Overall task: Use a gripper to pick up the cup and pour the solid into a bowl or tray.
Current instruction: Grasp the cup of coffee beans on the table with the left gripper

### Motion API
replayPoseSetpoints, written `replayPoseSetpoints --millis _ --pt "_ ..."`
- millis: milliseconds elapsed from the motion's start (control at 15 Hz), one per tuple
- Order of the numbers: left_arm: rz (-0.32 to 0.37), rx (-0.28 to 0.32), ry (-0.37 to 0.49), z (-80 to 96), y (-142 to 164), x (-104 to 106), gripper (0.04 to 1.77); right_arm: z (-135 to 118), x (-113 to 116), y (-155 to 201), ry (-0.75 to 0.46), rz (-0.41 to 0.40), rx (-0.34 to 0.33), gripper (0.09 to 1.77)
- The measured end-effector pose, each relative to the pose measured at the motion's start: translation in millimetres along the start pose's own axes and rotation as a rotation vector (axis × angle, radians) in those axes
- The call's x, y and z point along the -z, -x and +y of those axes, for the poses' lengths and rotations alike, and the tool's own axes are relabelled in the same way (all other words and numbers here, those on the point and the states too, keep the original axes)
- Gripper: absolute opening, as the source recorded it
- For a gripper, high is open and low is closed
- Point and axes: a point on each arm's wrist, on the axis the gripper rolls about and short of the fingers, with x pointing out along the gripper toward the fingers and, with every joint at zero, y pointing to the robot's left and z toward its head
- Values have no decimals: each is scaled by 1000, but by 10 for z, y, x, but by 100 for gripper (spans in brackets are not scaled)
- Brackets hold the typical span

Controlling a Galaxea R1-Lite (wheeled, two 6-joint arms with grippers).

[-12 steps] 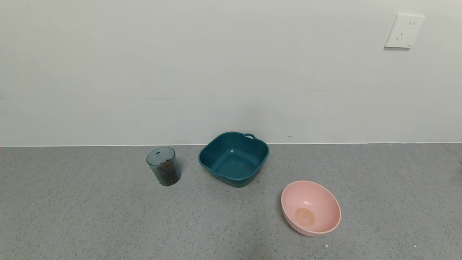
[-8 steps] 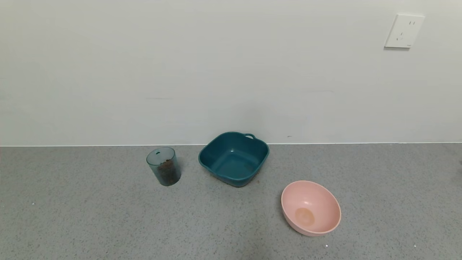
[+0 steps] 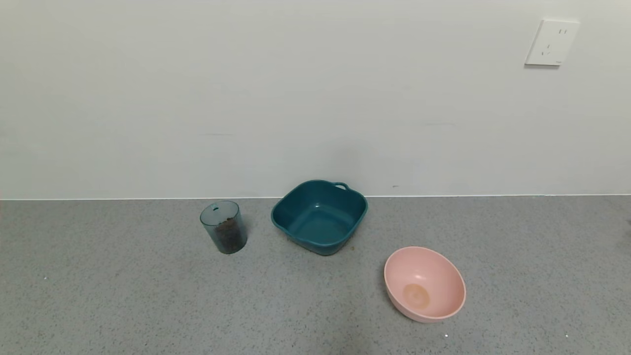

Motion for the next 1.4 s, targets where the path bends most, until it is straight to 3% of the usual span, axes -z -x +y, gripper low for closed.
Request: replayPoseSetpoints --millis 133,333,467,667,1000,1400 --pt "0 0 0 0 0 0 172 0 0 0 0 0 0 171" --pt "56 -8 -4 -5 -288 -362 172 0 0 0 0 0 0 171" --pt "119 -14 -6 -9 -552 -515 172 0 0 0 0 0 0 171" --pt "235 -21 -7 -13 -967 -575 172 0 0 0 0 0 0 171" --pt "448 -35 -10 -21 -1596 -385 172 0 0 0 0 0 0 171" --pt "535 -33 -10 -39 -2144 201 172 0 0 0 0 0 0 171"
